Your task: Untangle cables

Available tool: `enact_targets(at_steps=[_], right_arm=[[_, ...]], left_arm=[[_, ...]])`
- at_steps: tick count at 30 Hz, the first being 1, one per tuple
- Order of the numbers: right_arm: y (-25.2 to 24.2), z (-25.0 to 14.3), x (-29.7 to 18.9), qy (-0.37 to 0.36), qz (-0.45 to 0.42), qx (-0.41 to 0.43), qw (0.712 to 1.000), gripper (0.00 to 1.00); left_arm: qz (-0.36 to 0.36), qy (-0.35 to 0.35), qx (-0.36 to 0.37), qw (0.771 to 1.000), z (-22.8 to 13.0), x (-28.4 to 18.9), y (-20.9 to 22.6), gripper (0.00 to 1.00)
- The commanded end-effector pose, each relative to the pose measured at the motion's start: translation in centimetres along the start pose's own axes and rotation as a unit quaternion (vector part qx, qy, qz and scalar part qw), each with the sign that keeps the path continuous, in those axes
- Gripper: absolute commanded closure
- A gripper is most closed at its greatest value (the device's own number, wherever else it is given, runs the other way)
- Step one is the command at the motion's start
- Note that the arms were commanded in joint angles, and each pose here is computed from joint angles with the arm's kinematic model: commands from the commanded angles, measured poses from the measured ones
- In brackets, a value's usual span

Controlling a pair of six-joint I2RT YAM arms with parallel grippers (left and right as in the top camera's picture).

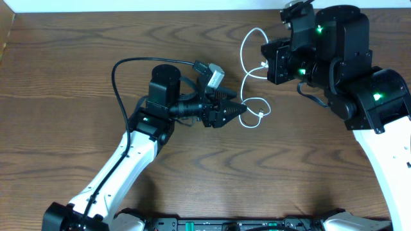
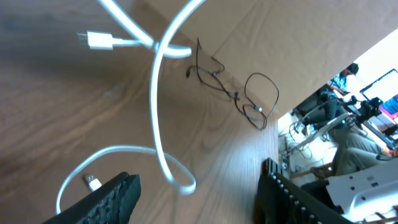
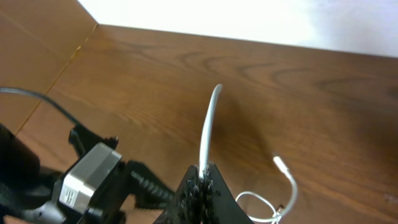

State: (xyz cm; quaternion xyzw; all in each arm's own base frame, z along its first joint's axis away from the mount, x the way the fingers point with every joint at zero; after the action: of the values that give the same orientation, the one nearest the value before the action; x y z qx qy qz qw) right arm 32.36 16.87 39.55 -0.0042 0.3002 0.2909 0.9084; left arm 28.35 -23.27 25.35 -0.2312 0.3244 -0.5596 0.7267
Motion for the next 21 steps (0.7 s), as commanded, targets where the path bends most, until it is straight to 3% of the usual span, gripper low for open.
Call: enact_targets(at_steps=[1, 5, 7, 10, 11, 16, 21], right_arm=[[0.8, 0.1, -0.4, -0.002, 0.028, -0.002, 1.000, 0.99], [0.9, 0.1, -0.4, -0.001, 0.030, -0.002, 1.000, 0.99], [0.9, 0.1, -0.4, -0.001, 0.030, -0.002, 1.000, 0.99], [0.8, 0.0, -0.4, 0.000, 0.029, -0.005, 1.000, 0.99], [0.7, 0.0, -0.4, 0.000, 0.026, -0.006, 1.000, 0.99], [-0.2, 0.0, -0.5, 0.000, 0.000, -0.003, 1.000, 0.99], [-2.8, -0.6, -0.7, 0.014, -0.090, 0.002, 0.996, 0.99]], left_arm=[[0.024, -0.011, -0.009, 1.000, 0.1, 1.0, 1.1, 0.33], [0.021, -0.010, -0.021, 1.000, -0.1, 2.4, 1.9, 0.34], [0.018, -0.006, -0.022, 1.000, -0.4, 2.9, 2.2, 0.50], [0.023, -0.009, -0.034, 0.999, -0.3, 3.1, 2.5, 0.89], [0.028, -0.016, -0.037, 0.999, -0.1, 3.0, 2.4, 0.92], [0.031, -0.033, -0.022, 0.999, 0.8, 2.4, 1.6, 0.92], [0.026, -0.048, -0.005, 0.999, 1.6, 1.3, 0.0, 0.92]])
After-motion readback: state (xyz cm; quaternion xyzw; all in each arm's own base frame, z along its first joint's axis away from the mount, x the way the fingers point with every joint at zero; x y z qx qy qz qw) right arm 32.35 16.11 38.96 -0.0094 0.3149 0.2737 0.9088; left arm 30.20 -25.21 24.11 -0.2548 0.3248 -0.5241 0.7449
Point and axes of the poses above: each gripper's point midway between its finger pads, its own x axis out along the fingers, its own y axis along the line the jaws close on, z = x × y, the point moved 4 cm from there along -x, back along the fingers, and after that the axes turned 11 degrees about -x, right-handed, at the moved point
